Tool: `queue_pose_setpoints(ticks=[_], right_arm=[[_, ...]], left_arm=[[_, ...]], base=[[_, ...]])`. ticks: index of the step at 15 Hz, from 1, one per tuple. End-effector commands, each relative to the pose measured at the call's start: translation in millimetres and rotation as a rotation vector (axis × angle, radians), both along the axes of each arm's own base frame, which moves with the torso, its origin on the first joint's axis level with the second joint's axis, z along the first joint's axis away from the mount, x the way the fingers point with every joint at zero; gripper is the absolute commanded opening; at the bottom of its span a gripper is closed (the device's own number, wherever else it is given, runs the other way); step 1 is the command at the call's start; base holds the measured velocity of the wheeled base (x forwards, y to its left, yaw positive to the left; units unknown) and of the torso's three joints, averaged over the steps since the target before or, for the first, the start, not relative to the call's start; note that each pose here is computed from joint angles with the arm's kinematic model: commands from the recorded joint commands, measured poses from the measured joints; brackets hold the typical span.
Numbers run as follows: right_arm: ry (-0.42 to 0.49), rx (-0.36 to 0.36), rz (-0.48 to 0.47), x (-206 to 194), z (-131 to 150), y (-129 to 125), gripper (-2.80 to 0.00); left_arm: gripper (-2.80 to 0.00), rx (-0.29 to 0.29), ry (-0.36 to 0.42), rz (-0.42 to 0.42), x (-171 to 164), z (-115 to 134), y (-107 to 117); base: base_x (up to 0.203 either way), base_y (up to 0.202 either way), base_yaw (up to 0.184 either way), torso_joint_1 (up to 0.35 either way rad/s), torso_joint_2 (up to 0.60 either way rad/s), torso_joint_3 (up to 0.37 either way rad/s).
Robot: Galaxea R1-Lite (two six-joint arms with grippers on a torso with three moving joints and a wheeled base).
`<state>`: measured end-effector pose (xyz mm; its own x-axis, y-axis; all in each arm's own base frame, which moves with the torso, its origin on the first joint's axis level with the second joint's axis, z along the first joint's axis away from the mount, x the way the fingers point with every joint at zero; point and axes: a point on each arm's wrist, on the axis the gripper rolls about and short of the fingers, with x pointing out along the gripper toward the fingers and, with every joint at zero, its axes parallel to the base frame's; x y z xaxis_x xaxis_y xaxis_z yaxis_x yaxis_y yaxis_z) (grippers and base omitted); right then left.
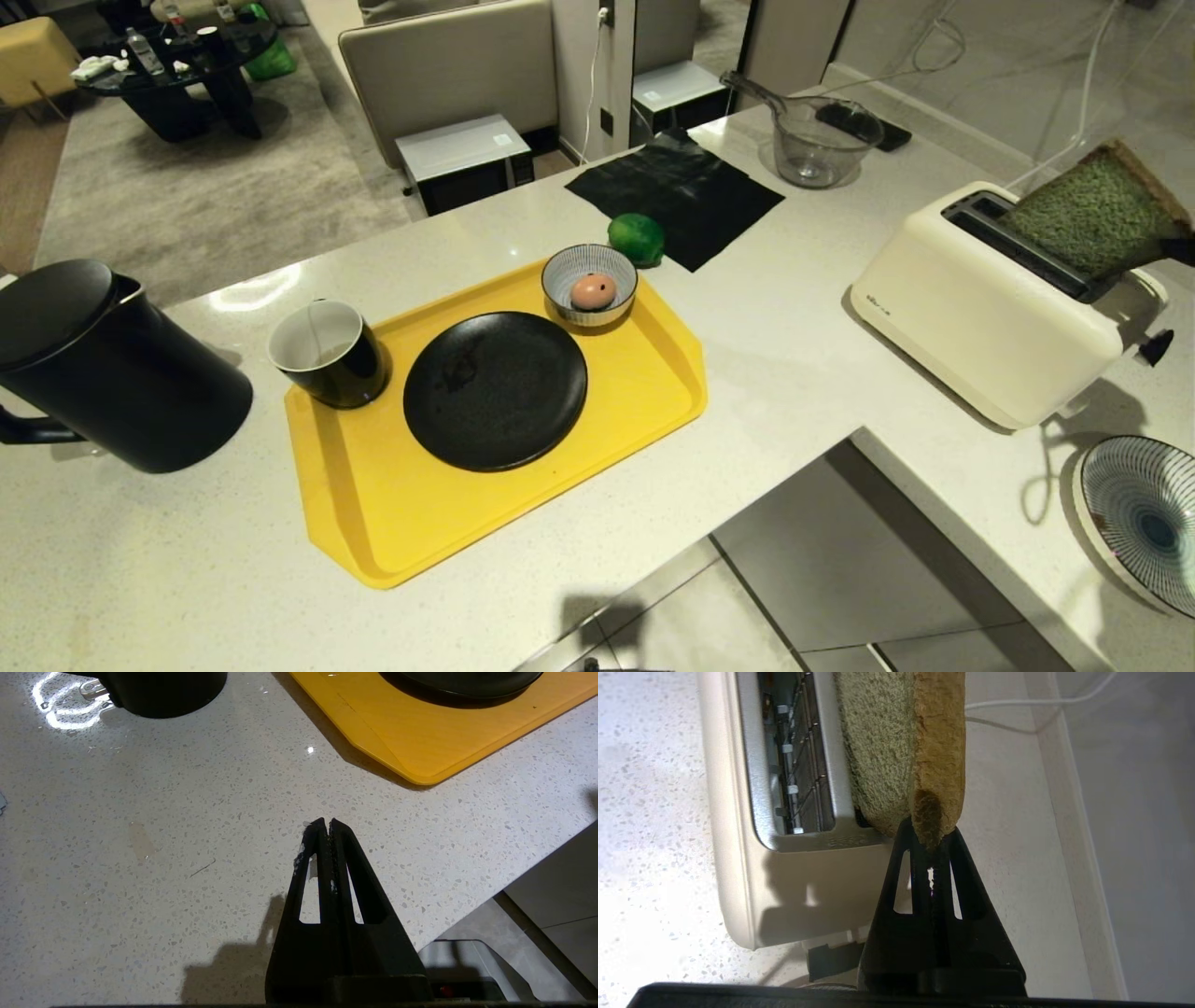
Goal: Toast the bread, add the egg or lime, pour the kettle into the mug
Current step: Put the bread slices in the toaster
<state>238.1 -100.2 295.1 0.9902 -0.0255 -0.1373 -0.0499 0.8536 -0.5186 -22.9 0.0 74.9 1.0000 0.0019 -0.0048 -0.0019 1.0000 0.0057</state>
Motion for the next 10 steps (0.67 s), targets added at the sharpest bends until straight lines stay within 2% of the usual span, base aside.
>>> queue_pose_setpoints(ticks=[1,6,7,10], right_arm=[[-0.005,-0.015,0.012,1.6,1.4,-0.1,-2.80],[-0.017,-0.027,0.015,-0.1,5.2,0.7,-2.80],[-0.015,-0.032,0.015,-0.1,4.7,0.7,0.00],[-0.013,-0.031,0.015,-0.5,4.5,0.9,0.00]], left_arm=[[-2.80,0.000,0.001,0.001,0.0,-0.1,0.0],[-2.80,0.000,0.001,0.000,0.0,-0.3,0.0],[-2.80,0.000,0.000,0.000,0.0,-0.3,0.0],[-2.80,0.000,0.001,0.001,0.0,-0.2,0.0]], base=[[0.000,0.000,0.000,0.000,0.00,0.000],[0.000,0.000,0.000,0.000,0.00,0.000],[0.000,0.000,0.000,0.000,0.00,0.000],[0.000,0.000,0.000,0.000,0.00,0.000]])
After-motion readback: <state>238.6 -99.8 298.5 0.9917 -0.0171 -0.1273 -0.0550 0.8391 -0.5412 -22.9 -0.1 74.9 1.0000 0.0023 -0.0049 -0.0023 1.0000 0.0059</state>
